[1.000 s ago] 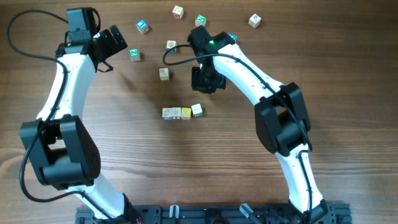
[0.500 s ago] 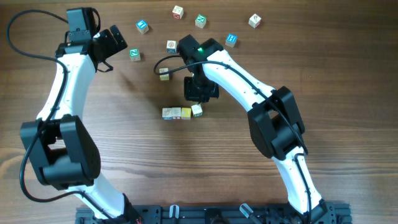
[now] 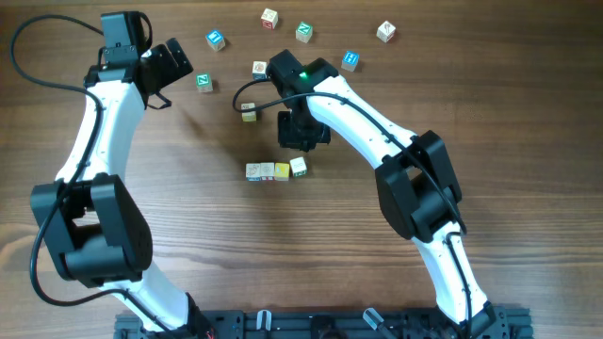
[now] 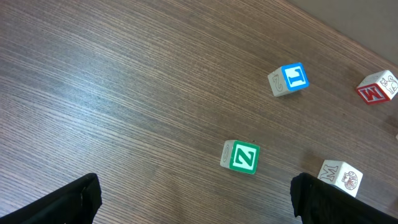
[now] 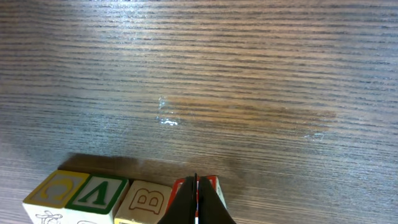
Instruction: Form a horizontal line
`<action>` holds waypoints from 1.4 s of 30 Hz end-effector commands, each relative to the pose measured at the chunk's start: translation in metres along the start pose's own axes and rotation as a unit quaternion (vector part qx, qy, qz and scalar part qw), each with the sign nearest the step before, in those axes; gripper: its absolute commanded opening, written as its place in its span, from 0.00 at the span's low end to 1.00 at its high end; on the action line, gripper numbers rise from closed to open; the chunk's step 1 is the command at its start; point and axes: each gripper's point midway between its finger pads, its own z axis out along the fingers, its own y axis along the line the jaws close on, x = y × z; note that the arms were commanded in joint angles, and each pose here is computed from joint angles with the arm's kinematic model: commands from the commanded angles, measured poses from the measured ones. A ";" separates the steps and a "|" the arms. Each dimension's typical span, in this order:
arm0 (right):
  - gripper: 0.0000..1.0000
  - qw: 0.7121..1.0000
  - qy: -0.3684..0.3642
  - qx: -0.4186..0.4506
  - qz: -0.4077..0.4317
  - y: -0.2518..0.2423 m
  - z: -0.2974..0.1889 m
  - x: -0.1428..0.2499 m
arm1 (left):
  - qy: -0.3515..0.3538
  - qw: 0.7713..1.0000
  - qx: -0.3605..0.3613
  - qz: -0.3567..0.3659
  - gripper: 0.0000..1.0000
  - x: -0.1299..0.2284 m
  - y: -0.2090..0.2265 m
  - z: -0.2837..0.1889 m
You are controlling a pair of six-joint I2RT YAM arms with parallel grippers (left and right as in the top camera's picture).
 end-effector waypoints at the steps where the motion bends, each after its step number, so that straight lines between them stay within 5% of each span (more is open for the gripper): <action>1: 0.04 1.000 0.014 0.019 0.009 -0.008 0.016 0.004 | -0.003 1.000 0.003 0.003 1.00 -0.002 -0.002 -0.001; 18: 0.04 0.999 0.036 0.026 0.001 -0.004 0.017 0.020 | -0.003 1.000 0.003 0.003 1.00 -0.002 -0.002 -0.001; 25: 0.04 0.998 -0.023 0.048 0.044 -0.024 0.015 -0.014 | -0.003 1.000 0.002 0.003 1.00 -0.002 -0.002 -0.001; 42: 0.04 0.998 0.055 0.020 0.012 -0.009 0.027 0.021 | -0.003 1.000 0.003 0.003 1.00 -0.002 -0.002 -0.001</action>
